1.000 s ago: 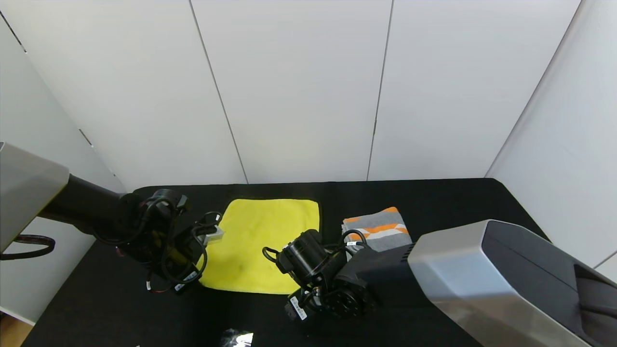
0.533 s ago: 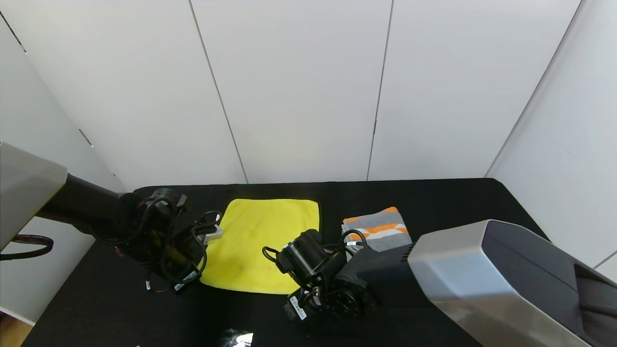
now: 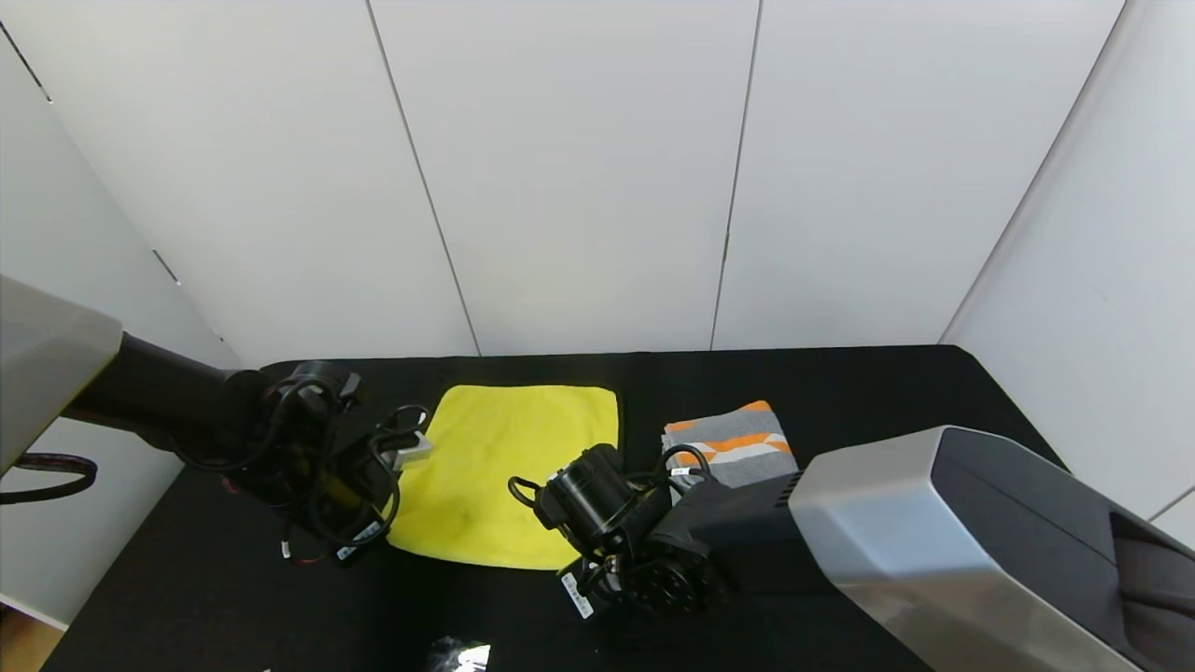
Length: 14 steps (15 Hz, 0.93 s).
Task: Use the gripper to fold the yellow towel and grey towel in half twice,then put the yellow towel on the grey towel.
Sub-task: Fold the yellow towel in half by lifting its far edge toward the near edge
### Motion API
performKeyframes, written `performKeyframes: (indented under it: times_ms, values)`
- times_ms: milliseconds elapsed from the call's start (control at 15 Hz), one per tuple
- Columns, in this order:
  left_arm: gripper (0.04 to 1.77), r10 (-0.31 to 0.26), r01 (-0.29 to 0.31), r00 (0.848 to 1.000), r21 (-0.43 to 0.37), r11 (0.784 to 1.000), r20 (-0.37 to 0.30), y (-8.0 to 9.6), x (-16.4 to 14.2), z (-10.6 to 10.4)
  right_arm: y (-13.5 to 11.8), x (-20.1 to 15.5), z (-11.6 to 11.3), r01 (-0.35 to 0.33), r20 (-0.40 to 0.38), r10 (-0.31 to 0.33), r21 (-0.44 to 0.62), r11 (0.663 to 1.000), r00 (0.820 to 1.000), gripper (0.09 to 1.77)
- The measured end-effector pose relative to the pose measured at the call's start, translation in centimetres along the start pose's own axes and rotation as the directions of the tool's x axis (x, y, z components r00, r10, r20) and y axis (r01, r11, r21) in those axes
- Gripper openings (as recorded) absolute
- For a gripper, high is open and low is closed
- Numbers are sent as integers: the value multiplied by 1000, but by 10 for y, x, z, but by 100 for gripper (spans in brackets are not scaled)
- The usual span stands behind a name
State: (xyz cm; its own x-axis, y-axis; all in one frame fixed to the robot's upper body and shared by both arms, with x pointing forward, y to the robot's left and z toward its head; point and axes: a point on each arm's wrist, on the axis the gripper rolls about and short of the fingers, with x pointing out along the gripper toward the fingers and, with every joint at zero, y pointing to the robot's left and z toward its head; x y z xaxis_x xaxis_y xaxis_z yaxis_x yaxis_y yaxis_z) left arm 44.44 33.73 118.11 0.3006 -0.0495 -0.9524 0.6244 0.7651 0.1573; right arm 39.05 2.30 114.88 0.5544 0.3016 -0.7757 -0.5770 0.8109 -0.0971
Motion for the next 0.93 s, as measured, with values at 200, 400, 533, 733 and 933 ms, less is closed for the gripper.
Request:
performKeyframes:
  times_ms: [200,400,533,733,933]
  values:
    - [11,1,-1,1000,-1,1000,1,0,-1,-1,0,0,0,0,-1,0,0,1000,1000,77]
    - [11,0,0,1000,0,1000,5,-1,-3,-1,0,1,-1,-1,-2,1,0,1000,1000,14]
    - [11,-3,3,1000,-1,1000,11,-1,-4,-1,0,0,0,-1,-1,1,0,1000,1000,14]
    - [11,-6,6,1000,-6,1000,17,-2,-6,-2,0,-2,0,-1,0,1,16,1000,1000,14]
    - [11,-64,64,998,-20,998,25,-5,-10,-7,-1,-6,2,-6,3,6,50,999,1000,14]
